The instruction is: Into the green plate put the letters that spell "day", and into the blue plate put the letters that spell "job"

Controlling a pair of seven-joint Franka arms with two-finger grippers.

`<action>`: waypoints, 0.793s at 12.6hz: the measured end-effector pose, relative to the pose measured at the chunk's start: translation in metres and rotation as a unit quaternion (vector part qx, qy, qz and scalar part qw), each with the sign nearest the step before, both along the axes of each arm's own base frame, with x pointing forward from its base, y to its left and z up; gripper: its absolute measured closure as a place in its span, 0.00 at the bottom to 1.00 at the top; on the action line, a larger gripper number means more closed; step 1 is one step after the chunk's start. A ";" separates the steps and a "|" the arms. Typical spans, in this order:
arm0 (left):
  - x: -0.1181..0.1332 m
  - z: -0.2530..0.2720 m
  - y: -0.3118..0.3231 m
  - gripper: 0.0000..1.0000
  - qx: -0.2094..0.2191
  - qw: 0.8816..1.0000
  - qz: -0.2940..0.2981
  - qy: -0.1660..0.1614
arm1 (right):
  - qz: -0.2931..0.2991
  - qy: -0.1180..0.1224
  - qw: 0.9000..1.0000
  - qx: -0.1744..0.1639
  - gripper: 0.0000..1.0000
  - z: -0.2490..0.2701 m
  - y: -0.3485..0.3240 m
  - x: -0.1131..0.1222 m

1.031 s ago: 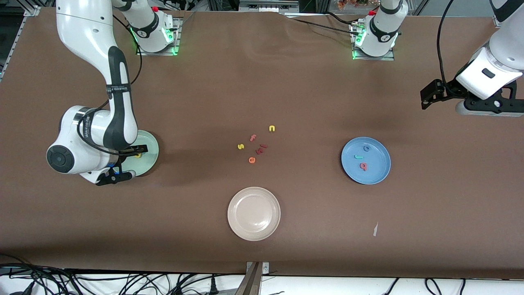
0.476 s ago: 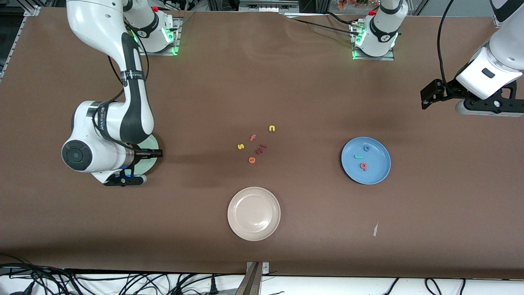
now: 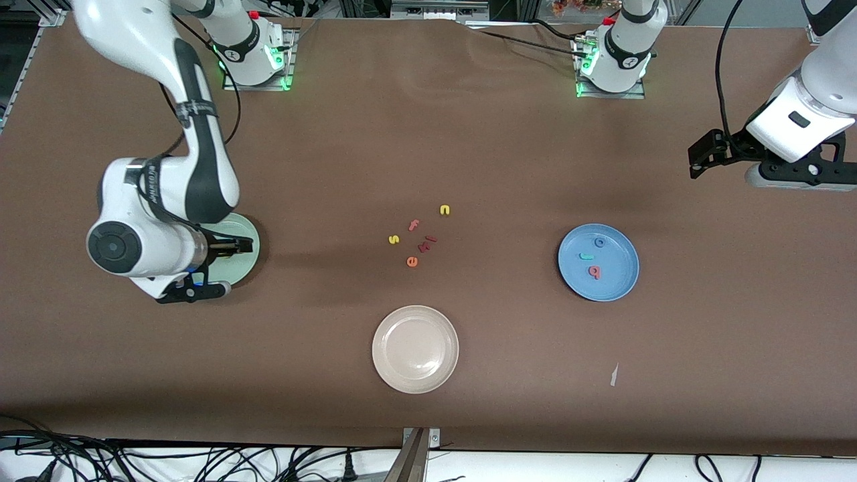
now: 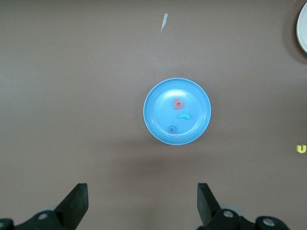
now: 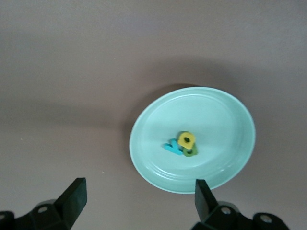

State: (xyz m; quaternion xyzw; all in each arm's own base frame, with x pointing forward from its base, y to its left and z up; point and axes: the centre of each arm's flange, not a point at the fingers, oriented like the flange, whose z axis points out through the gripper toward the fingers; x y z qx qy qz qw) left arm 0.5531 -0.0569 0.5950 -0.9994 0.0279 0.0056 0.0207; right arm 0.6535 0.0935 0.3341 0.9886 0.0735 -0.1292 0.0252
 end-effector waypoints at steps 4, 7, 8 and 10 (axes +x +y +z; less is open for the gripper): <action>0.000 0.000 0.000 0.00 0.000 1.000 0.000 0.000 | -0.021 -0.029 0.999 0.037 0.00 0.078 -0.059 -0.026; 0.000 0.000 0.000 0.00 0.000 1.000 -0.001 0.000 | -0.001 -0.030 1.000 0.005 0.00 0.146 -0.065 -0.061; 0.000 0.000 0.000 0.00 0.000 1.000 -0.001 0.000 | 0.001 -0.027 1.000 -0.003 0.00 0.163 -0.066 -0.070; 0.000 0.000 0.000 0.00 0.000 1.000 -0.001 0.000 | -0.008 -0.033 0.999 -0.007 0.00 0.189 -0.077 -0.079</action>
